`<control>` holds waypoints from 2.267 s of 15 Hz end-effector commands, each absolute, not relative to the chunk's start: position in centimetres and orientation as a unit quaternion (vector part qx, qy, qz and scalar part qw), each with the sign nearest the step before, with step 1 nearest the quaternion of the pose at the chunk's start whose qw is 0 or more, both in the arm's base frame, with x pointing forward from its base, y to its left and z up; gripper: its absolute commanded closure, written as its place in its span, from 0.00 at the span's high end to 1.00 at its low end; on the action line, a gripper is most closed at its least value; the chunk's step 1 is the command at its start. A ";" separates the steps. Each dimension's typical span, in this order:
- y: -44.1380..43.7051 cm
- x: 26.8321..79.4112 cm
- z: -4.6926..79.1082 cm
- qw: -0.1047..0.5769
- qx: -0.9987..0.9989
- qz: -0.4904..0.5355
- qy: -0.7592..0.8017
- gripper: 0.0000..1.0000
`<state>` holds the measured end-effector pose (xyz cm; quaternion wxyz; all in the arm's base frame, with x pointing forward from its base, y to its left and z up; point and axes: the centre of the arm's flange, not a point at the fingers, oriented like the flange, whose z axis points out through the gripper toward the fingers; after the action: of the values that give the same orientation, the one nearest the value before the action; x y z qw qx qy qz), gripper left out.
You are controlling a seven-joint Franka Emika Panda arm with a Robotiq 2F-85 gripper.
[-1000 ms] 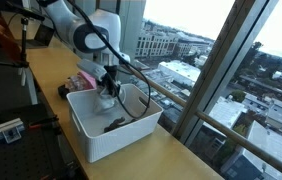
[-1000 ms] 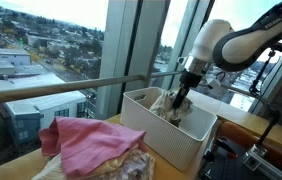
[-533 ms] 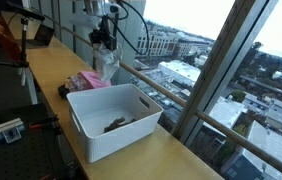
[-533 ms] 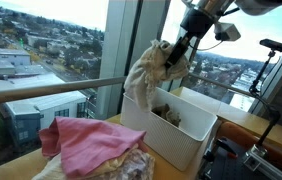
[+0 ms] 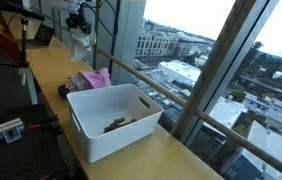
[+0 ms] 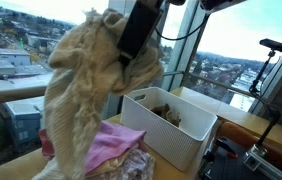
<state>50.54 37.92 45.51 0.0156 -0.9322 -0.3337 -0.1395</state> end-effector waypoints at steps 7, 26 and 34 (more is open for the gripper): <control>38.0 54.8 36.3 0.003 -0.946 -0.067 -0.318 0.06; 4.8 59.6 33.6 -0.060 -0.981 -0.064 -0.173 1.00; -2.4 56.9 21.2 -0.050 -0.991 -0.022 -0.126 1.00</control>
<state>57.74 -2.00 25.11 -0.0565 -0.9900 -0.1265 -0.0258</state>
